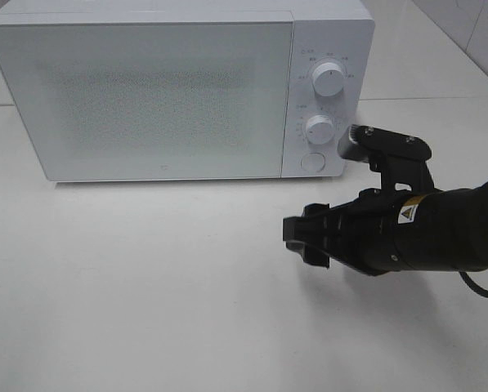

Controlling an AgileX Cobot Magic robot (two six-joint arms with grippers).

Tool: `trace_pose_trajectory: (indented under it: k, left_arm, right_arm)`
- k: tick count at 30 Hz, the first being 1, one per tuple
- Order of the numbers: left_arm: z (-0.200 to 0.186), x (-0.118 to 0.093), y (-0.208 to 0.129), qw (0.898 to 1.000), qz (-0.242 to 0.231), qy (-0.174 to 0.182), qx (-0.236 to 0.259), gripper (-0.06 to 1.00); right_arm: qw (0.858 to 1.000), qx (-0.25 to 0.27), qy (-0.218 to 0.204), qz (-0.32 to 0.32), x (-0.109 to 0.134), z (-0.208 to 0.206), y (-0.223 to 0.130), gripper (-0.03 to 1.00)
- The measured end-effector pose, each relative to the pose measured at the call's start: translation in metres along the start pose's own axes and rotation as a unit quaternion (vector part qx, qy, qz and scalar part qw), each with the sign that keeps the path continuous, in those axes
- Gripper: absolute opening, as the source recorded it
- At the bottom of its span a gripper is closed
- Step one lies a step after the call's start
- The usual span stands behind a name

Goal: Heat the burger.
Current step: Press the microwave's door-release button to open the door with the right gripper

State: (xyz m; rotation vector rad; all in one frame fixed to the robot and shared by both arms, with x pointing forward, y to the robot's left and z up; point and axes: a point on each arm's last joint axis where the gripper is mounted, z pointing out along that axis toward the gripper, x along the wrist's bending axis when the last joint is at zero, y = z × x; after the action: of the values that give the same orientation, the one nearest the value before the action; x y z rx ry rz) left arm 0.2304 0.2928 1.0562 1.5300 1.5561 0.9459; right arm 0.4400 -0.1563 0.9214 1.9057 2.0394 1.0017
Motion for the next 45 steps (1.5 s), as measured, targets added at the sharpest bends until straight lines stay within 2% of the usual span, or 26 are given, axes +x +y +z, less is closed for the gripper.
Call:
trace_pose_trajectory:
  k: [2,3,5,6,8,9,11,14,15,19,22,25,28,31,40,44,45]
  left_arm:
    - [0.000,0.000,0.000,1.000,0.000,0.000,0.000,0.99]
    - [0.000,0.000,0.000,1.000,0.000,0.000,0.000,0.99]
    - [0.000,0.000,0.000,1.000,0.000,0.000,0.000,0.99]
    - [0.000,0.000,0.000,1.000,0.000,0.000,0.000,0.99]
    - [0.000,0.000,0.000,1.000,0.000,0.000,0.000,0.99]
    - [0.000,0.000,0.000,1.000,0.000,0.000,0.000,0.99]
    - [0.000,0.000,0.000,1.000,0.000,0.000,0.000,0.99]
    - [0.000,0.000,0.000,1.000,0.000,0.000,0.000,0.99]
    - [0.000,0.000,0.000,1.000,0.000,0.000,0.000,0.99]
    - [0.000,0.000,0.000,1.000,0.000,0.000,0.000,0.99]
    - [0.000,0.000,0.000,1.000,0.000,0.000,0.000,0.99]
    - [0.000,0.000,0.000,1.000,0.000,0.000,0.000,0.99]
    - [0.000,0.000,0.000,1.000,0.000,0.000,0.000,0.99]
    - [0.000,0.000,0.000,1.000,0.000,0.000,0.000,0.99]
    - [0.000,0.000,0.000,1.000,0.000,0.000,0.000,0.99]
    - [0.000,0.000,0.000,1.000,0.000,0.000,0.000,0.99]
    - [0.000,0.000,0.000,1.000,0.000,0.000,0.000,0.99]
  right_arm:
    - [0.998,0.049,0.004,-0.045,0.002,-0.006,-0.006,0.68]
    - [0.998,0.049,0.004,-0.045,0.002,-0.006,-0.006,0.68]
    - [0.991,0.102,0.010,-0.085,0.006,-0.010,-0.008,0.68]
    - [0.991,0.102,0.010,-0.085,0.006,-0.010,-0.008,0.68]
    - [0.982,0.147,0.013,-0.120,0.011,-0.016,-0.006,0.68]
    - [0.982,0.147,0.013,-0.120,0.011,-0.016,-0.006,0.68]
    - [0.964,0.207,0.006,-0.167,0.015,-0.028,-0.001,0.68]
    - [0.959,0.221,0.002,-0.178,0.016,-0.031,0.000,0.68]
    - [0.951,0.242,-0.004,-0.195,0.016,-0.039,0.003,0.68]
    - [0.940,0.266,-0.016,-0.214,0.016,-0.058,0.006,0.68]
    - [0.938,0.263,-0.018,-0.224,0.014,-0.083,0.008,0.68]
    - [0.940,0.259,-0.019,-0.221,0.014,-0.088,0.008,0.68]
    - [0.945,0.237,-0.018,-0.224,0.012,-0.111,0.009,0.68]
    - [0.952,0.193,-0.027,-0.235,0.005,-0.145,0.009,0.68]
    - [0.962,0.132,-0.057,-0.232,-0.012,-0.194,0.001,0.68]
    - [0.972,0.094,-0.072,-0.205,-0.023,-0.216,-0.005,0.69]
    - [0.977,0.075,-0.082,-0.182,-0.028,-0.223,-0.007,0.70]
